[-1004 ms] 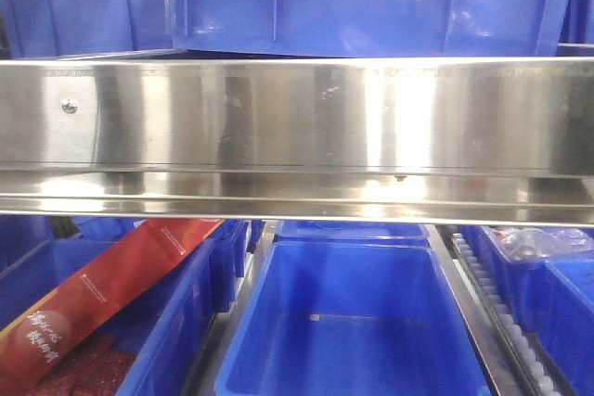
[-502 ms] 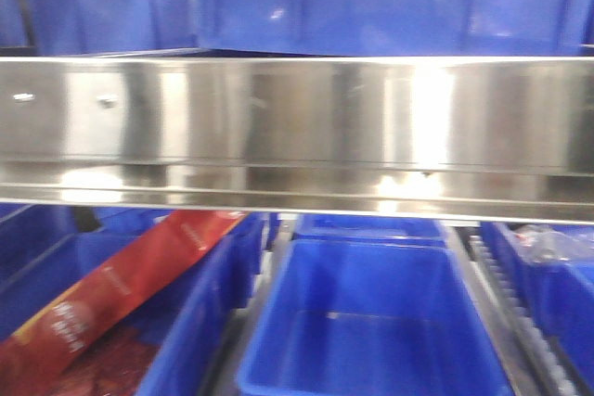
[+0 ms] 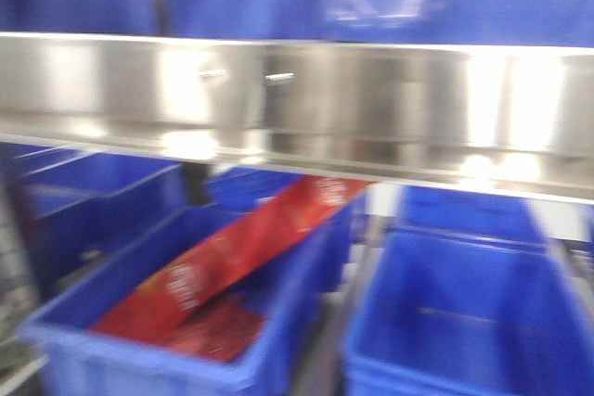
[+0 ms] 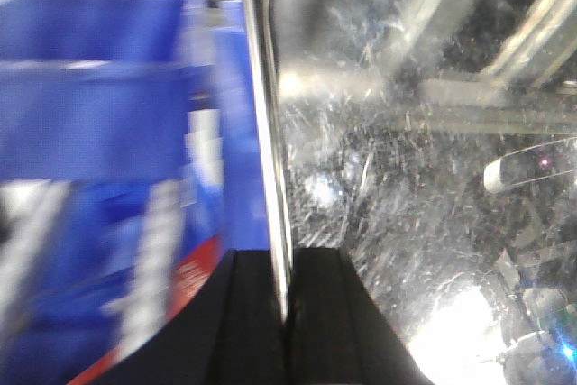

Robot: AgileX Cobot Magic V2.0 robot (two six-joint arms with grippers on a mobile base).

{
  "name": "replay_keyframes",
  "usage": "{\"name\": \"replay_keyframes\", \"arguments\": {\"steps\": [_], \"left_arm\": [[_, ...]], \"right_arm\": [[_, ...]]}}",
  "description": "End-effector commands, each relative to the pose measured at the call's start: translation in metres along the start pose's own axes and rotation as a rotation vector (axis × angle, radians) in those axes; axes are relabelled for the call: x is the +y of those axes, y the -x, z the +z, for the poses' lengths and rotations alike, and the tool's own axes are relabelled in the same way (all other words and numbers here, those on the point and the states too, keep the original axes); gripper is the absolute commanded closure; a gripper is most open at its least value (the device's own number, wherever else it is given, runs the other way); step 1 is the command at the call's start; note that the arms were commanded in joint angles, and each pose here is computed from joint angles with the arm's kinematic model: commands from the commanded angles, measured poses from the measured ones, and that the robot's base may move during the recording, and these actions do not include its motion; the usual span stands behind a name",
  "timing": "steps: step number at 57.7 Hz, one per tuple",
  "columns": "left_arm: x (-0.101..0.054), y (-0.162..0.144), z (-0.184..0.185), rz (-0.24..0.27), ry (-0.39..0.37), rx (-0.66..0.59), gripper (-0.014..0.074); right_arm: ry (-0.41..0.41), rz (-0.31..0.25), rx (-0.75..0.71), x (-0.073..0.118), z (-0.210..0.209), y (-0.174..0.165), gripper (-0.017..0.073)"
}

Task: Stack silver trays without gaps
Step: 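Hold the silver tray in both grippers while the base drives away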

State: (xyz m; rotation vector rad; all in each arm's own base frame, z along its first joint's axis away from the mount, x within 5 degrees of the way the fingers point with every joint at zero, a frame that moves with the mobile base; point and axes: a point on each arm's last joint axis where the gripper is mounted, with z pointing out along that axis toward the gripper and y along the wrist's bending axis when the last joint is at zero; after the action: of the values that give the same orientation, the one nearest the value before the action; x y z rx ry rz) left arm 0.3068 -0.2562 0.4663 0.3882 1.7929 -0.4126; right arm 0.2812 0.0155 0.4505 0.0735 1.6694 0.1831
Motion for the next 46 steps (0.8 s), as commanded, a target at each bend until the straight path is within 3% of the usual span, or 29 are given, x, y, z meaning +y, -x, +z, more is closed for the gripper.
{"name": "replay_keyframes", "arguments": {"steps": [1, 46], "left_arm": [[0.0005, 0.0104, -0.0097, 0.019, -0.004, -0.05, 0.0613], [0.0005, 0.0104, -0.0097, 0.019, -0.004, -0.05, 0.0613]], "right_arm": [[-0.002, -0.026, -0.065, 0.0, -0.0028, 0.0085, 0.0639], [-0.002, -0.026, -0.065, 0.0, -0.0028, 0.0085, 0.0639]]}}
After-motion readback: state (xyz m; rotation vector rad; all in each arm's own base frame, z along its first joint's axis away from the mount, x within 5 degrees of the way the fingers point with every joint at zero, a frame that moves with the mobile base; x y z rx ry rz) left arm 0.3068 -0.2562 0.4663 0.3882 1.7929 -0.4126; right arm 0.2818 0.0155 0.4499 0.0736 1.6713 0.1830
